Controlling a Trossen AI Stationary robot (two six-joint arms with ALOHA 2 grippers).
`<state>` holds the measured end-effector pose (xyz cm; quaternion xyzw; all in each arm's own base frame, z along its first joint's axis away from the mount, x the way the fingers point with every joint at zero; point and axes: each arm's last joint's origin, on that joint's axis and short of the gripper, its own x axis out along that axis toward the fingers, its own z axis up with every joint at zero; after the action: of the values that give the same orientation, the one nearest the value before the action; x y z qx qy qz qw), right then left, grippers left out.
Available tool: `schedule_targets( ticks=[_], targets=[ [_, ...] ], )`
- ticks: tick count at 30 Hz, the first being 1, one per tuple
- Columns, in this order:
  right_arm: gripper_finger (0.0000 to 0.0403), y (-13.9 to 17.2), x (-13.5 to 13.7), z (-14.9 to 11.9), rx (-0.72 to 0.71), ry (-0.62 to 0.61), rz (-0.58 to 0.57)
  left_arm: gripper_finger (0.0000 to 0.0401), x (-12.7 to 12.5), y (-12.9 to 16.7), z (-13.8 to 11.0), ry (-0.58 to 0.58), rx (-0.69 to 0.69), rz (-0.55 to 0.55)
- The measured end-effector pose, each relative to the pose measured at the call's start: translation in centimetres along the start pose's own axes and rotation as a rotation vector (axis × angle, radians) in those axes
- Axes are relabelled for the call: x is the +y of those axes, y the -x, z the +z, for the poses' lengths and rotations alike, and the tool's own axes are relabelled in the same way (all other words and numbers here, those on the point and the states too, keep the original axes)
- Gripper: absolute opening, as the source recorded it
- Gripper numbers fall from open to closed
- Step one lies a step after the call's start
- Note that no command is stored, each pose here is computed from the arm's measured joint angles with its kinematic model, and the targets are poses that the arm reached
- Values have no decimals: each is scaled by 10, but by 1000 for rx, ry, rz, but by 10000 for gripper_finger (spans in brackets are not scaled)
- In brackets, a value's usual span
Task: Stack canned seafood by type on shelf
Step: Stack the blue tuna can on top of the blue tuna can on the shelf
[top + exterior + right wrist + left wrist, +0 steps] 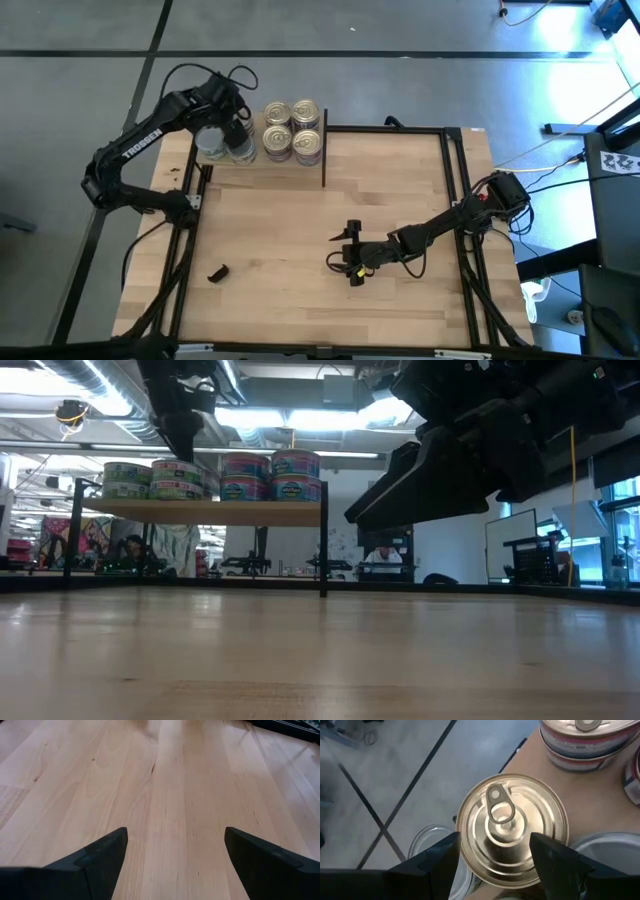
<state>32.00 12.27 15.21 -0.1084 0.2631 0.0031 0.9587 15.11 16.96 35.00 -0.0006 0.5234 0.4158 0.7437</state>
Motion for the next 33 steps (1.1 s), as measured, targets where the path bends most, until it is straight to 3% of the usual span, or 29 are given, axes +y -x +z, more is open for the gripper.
schedule_targets(
  ticks=[9, 23, 33],
  targets=[
    [332, 0, 0, 0, 0, 0, 0, 237, -2, -2, 3, 11, -35, -67],
    [332, 0, 0, 0, -2, -1, 0, 237, -6, -16, 9, 27, -84, -50],
    [332, 0, 0, 0, -2, 0, 0, 237, -7, -1, 2, 11, -114, -55]
  ],
)
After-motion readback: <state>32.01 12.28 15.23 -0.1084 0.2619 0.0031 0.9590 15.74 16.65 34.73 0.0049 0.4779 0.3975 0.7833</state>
